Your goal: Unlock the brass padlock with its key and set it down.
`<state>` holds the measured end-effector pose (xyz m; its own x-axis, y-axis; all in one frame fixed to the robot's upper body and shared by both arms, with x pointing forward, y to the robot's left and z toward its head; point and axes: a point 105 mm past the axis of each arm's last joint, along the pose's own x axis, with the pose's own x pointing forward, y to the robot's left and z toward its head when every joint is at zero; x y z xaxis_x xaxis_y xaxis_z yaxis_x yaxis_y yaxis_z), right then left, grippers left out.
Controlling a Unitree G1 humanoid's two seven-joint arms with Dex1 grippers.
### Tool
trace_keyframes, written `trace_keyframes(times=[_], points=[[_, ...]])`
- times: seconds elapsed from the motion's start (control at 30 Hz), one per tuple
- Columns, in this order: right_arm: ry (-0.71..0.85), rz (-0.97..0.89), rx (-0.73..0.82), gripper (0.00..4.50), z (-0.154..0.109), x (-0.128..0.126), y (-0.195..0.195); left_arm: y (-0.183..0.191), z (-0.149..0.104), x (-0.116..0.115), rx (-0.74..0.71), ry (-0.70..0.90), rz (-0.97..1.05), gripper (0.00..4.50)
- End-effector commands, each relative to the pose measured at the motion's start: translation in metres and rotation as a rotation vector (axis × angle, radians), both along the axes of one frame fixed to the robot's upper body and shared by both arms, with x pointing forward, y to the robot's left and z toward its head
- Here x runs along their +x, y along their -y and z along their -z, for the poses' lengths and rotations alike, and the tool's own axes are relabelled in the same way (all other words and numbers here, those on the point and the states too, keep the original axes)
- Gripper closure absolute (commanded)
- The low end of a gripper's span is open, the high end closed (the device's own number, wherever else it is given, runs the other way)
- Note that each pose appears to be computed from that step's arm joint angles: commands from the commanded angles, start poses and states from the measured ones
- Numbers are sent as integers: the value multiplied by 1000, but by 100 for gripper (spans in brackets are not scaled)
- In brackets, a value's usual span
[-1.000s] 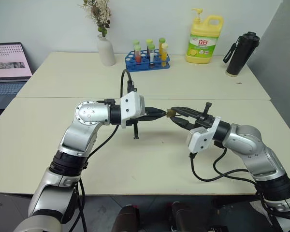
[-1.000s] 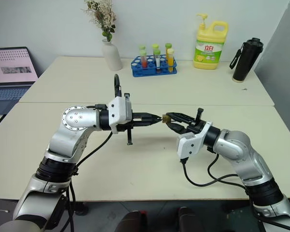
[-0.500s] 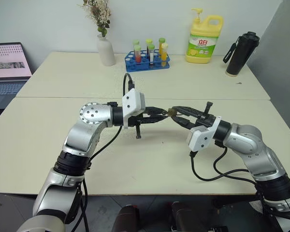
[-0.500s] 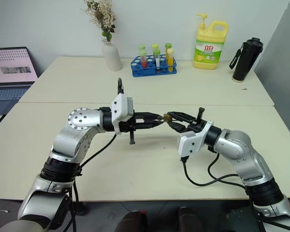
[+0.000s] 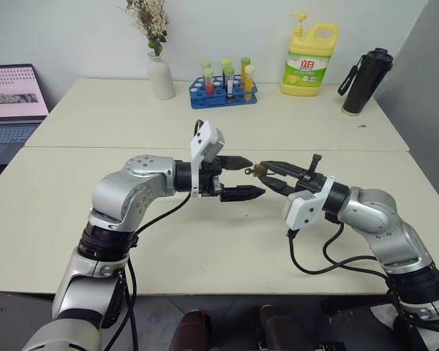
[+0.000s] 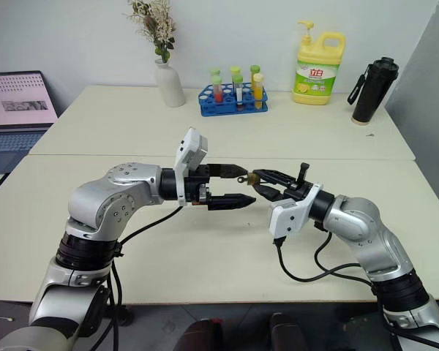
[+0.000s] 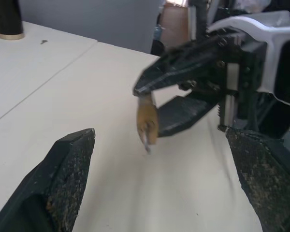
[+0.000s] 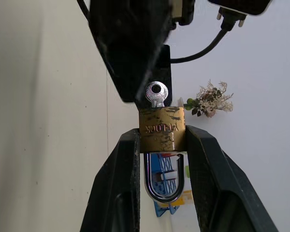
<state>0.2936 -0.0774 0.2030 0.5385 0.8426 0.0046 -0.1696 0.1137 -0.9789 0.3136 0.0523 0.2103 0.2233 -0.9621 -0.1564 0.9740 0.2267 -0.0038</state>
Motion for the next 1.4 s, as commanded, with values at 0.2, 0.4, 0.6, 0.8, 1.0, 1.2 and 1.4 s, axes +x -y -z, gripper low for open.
trace_keyframes(times=[0.2, 0.4, 0.6, 0.8, 1.0, 1.2, 1.4], points=[[58, -44, 15, 356, -14, -10, -7, 3, -18, 6, -29, 48, -49, 0], [59, -48, 20, 356, -14, -10, -8, 10, -19, 0, -40, 37, -13, 155], [59, -50, 23, 356, -14, -12, -9, 13, -16, -3, -36, 31, 6, 344], [48, -49, 29, 356, -14, -11, -10, 12, -17, -1, -39, 33, 0, 433], [-25, -11, 40, 356, -9, -7, -1, 11, -14, -4, -34, 26, 22, 433], [-248, 131, 154, 154, -14, -1, 39, 8, -13, -3, -25, 38, 41, 433], [-692, 84, 216, 73, 2, -41, 54, 10, -13, -5, -35, 39, 97, 433]])
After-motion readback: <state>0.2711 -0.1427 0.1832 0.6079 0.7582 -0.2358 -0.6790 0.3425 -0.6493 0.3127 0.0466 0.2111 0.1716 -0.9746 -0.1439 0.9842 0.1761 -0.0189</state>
